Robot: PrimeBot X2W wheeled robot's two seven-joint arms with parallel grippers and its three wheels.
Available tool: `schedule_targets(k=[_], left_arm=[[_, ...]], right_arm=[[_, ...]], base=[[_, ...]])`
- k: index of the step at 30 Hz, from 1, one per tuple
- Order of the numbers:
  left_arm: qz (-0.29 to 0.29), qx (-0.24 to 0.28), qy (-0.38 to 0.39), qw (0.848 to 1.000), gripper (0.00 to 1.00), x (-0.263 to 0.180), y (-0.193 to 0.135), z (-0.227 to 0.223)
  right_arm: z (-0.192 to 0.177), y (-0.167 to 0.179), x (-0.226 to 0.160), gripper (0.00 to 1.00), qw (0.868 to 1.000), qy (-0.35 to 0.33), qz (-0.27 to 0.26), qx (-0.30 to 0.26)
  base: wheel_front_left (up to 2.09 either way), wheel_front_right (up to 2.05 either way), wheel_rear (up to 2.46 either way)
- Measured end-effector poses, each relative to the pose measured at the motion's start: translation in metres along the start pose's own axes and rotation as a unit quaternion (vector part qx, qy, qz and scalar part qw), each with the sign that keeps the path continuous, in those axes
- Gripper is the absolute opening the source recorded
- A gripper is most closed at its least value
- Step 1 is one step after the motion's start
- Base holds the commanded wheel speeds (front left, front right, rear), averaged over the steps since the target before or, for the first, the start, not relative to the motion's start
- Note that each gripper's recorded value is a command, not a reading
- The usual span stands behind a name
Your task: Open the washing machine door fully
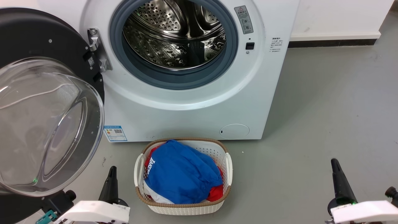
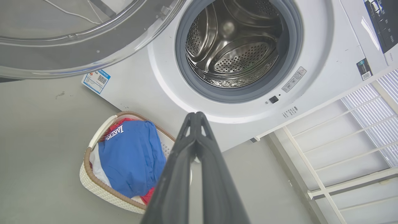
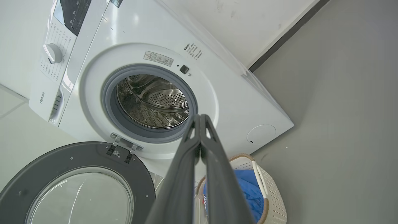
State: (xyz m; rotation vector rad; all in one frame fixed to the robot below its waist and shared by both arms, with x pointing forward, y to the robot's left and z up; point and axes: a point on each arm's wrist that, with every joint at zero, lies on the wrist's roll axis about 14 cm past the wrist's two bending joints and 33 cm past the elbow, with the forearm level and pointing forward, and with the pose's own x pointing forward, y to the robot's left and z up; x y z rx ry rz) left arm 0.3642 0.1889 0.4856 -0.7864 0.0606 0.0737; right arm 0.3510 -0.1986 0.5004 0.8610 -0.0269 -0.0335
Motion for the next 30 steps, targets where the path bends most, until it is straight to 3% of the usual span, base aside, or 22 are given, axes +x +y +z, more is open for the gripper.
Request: schedule_targets(k=[30], left_arm=[[-0.006, -0.180, 0.010, 0.984, 0.00, 0.011, 0.000, 0.006]], right_arm=[[-0.001, -0.003, 0.016, 0.00, 0.987, 0.012, -0.012, 0.162]], base=[[0.00, 0.00, 0.00]])
